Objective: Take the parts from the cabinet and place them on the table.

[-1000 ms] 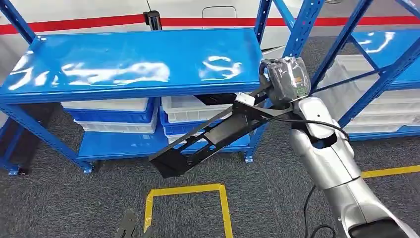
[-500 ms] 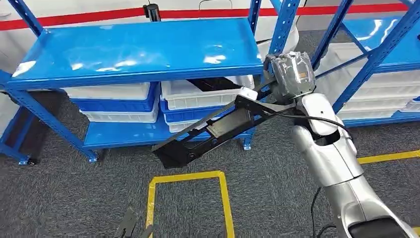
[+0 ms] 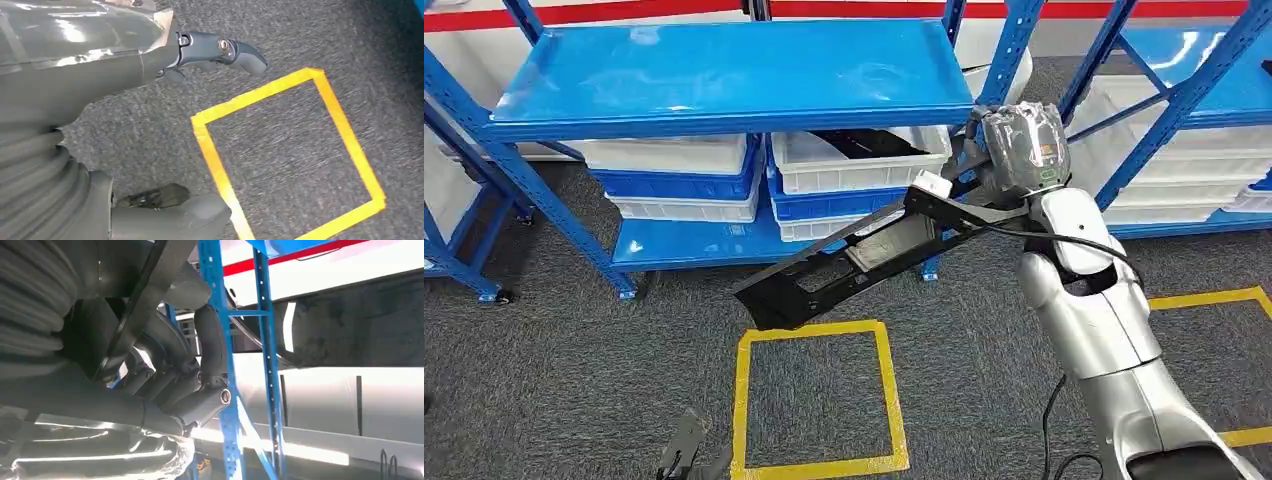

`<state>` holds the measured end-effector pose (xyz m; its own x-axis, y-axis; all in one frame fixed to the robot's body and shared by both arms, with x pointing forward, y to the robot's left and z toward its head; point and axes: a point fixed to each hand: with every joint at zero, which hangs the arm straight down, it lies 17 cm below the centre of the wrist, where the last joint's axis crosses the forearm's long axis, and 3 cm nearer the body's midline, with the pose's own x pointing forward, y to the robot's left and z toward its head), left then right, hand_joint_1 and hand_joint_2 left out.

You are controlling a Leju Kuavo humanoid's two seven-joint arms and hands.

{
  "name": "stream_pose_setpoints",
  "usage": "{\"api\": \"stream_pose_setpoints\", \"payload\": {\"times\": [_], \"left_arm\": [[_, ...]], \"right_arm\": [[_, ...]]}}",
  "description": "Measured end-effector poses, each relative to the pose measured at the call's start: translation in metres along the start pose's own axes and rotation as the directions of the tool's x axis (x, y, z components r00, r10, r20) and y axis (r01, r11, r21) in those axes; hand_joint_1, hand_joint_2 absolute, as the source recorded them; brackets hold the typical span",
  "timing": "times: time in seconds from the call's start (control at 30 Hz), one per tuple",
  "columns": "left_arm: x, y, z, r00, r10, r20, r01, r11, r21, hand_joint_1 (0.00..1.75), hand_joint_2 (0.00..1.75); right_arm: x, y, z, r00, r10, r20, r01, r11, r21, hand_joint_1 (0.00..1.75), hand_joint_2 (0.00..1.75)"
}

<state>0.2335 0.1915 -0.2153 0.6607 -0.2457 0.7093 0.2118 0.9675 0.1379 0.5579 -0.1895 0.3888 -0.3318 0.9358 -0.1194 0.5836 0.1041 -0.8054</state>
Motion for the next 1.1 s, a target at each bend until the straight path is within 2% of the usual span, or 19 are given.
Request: {"api": "stream_pose_setpoints", "payload": {"times": [0.93,1.1], "left_arm": [[0.006,-0.002,-0.003,1.0,0.024,-0.018,-0.023,0.999,0.034,0.0,1.75],[0.008,-0.002,-0.004,1.0,0.028,-0.011,-0.028,0.999,0.046,0.0,1.75]], "right_arm": [[-0.001,0.002,-0.004,1.0,-0.013,-0.009,0.013,1.0,0.022,1.68,1.75],[0.002,-0.008,-0.012,1.0,-0.015,0.001,0.015,1.0,0.0,1.68,1.75]]}}
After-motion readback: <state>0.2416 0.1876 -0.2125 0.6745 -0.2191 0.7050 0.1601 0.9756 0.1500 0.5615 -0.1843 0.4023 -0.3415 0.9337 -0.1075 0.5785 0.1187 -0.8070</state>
